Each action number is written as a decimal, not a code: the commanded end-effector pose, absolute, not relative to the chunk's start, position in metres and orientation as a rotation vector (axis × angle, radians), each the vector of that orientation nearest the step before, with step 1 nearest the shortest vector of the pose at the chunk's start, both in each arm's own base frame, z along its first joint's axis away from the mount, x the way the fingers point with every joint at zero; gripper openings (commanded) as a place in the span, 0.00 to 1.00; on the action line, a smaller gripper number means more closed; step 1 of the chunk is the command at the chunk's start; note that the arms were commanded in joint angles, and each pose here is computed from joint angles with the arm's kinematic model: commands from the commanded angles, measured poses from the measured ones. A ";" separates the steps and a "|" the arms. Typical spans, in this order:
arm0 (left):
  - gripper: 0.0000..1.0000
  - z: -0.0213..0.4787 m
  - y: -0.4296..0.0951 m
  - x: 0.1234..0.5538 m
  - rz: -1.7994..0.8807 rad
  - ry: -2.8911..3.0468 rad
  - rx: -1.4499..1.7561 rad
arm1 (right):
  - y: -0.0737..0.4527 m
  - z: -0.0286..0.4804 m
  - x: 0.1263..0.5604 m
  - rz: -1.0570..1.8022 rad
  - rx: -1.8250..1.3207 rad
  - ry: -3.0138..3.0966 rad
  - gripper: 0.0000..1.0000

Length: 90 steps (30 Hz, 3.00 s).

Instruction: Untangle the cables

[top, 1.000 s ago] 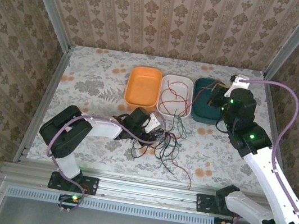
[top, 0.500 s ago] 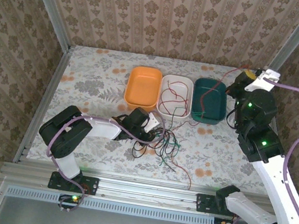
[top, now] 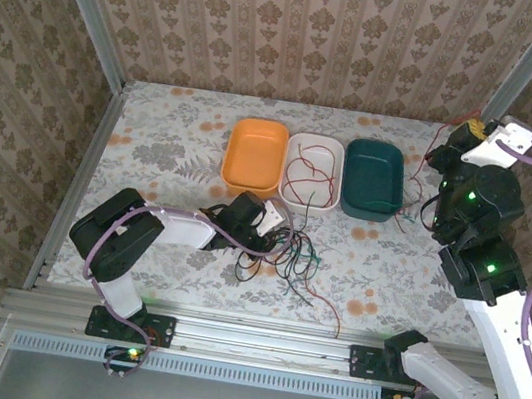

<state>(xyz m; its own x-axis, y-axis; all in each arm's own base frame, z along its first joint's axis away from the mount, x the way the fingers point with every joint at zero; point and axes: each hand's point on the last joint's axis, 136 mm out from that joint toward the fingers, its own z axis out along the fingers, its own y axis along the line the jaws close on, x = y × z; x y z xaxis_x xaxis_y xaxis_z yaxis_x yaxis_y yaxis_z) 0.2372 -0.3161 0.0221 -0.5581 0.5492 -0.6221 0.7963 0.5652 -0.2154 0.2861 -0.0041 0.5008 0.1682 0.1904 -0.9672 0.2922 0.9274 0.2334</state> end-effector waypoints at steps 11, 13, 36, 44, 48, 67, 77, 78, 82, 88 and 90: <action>0.00 -0.003 -0.301 0.227 -0.595 2.385 1.096 | 0.020 0.604 0.241 0.044 0.134 1.168 0.00; 0.00 -0.002 -0.301 0.228 -0.596 2.379 1.098 | 0.029 0.618 0.232 0.086 0.077 1.128 0.00; 0.00 0.016 -0.299 0.238 -0.569 2.332 1.024 | 0.154 0.521 0.386 0.417 -0.144 1.527 0.00; 0.00 0.015 -0.297 0.237 -0.566 2.339 1.012 | 0.162 0.411 0.440 0.343 -0.074 1.770 0.00; 0.00 0.015 -0.298 0.237 -0.567 2.338 1.015 | 0.163 0.347 0.458 0.286 -0.043 1.946 0.00; 0.00 0.017 -0.299 0.236 -0.563 2.349 1.020 | 0.182 0.142 0.475 0.248 0.095 2.521 0.20; 0.00 0.016 -0.302 0.239 -0.566 2.343 1.032 | 0.150 0.178 0.424 0.208 0.143 2.453 0.59; 0.00 0.015 -0.303 0.239 -0.567 2.343 1.036 | 0.148 0.175 0.417 0.213 0.143 2.467 0.59; 0.00 0.013 -0.305 0.239 -0.574 2.346 1.047 | 0.144 0.152 0.376 0.263 0.147 2.560 0.59; 0.00 0.011 -0.307 0.240 -0.576 2.344 1.054 | 0.160 0.101 0.333 0.428 0.044 2.708 0.57; 0.00 0.010 -0.307 0.240 -0.578 2.348 1.052 | 0.160 0.089 0.328 0.418 0.015 2.743 0.56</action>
<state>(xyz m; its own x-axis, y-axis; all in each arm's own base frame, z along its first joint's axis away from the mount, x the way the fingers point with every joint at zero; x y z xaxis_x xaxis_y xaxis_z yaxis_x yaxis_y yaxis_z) 0.2399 -0.3126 0.0233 -0.5573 0.5342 -0.6356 0.7812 0.5966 -0.1836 0.3384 0.1479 0.0994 -0.9077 0.0983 -0.4078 -0.0033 0.9705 0.2412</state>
